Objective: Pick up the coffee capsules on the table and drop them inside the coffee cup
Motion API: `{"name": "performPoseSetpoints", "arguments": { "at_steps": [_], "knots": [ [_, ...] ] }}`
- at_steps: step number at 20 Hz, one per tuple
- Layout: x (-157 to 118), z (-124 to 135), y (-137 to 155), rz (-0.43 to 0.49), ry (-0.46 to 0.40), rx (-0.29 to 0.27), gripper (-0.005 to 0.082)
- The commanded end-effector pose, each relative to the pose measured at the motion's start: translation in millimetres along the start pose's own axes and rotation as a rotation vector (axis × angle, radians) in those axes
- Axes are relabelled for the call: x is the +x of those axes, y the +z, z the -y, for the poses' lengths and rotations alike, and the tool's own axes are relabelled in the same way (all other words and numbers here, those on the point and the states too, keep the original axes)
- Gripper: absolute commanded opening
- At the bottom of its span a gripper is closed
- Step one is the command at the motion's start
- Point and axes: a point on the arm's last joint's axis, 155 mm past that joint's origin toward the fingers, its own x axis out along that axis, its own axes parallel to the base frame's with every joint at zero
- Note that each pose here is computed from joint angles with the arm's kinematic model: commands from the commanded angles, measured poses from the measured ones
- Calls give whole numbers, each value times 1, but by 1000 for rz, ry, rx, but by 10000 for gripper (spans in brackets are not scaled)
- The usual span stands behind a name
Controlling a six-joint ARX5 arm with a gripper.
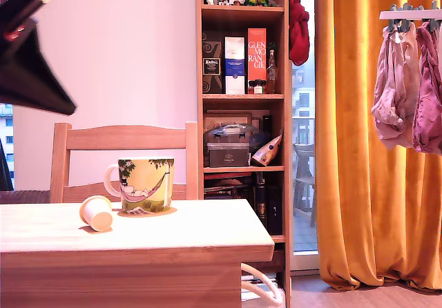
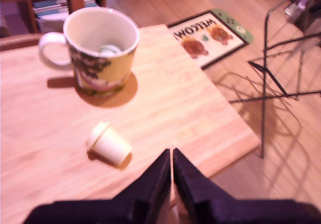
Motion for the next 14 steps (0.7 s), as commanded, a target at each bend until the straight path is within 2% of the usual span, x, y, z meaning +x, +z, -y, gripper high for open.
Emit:
{"name": "performPoseSetpoints", "arguments": {
  "at_steps": [1,3,5,7,8,9,10,11,14],
  "knots": [
    [3,0,-2,10,39,-31,-21],
    [3,-1,1,44,102,-96,-21],
    [2,1,-2,59,151,-115,-21],
    [0,-4,1,105,216,-194,-21],
    [-1,-4,1,115,236,-183,-21],
    [-1,-5,1,130,251,-237,-21],
    [0,-5,0,134,262,-255,-21],
    [1,-6,-3,130,276,-249,-21],
    [11,-10,-14,116,315,-331,-21]
  ]
}}
